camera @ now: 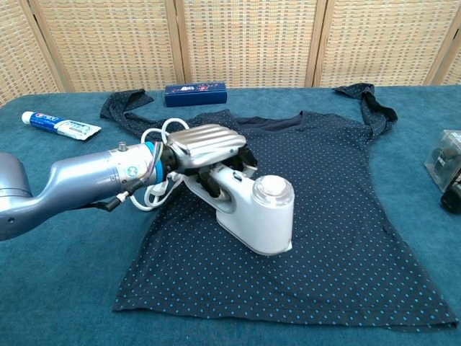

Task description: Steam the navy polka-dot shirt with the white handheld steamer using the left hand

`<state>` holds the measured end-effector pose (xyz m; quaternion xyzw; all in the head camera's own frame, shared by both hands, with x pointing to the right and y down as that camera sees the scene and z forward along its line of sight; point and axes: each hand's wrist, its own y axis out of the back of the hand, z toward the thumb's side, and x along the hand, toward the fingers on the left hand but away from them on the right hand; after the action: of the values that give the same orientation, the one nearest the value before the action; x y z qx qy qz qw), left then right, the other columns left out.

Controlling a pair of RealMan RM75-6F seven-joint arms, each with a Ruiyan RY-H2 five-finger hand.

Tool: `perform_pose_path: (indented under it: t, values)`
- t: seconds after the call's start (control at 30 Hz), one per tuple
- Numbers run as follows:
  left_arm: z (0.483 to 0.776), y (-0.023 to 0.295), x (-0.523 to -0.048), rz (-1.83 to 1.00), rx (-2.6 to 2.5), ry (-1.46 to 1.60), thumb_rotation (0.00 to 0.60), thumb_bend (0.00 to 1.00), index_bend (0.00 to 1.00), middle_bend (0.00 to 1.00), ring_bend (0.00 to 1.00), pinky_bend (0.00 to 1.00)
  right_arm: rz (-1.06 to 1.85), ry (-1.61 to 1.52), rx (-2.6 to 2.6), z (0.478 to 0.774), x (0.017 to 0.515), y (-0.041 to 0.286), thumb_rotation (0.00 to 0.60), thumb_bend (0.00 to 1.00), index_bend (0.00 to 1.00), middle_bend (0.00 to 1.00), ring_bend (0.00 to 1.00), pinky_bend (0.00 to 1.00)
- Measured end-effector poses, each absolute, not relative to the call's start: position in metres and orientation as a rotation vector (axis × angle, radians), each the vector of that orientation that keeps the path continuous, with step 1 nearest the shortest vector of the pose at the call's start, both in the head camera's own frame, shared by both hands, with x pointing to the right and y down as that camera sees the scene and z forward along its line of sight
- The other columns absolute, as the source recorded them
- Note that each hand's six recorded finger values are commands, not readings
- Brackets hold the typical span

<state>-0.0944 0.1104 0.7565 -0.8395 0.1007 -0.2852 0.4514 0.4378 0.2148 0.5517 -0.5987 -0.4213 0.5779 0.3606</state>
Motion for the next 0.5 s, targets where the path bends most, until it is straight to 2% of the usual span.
perform_pose_path:
  t: [0.5]
  values:
    - [0.741, 0.14, -0.056, -0.576, -2.154, 0.214, 0.6, 0.61, 1.0, 0.91, 0.85, 1.0, 1.488, -1.091, -1.542, 0.55, 0.439, 0.215, 0.6, 0.0, 0.02, 0.0, 0.0, 0.0]
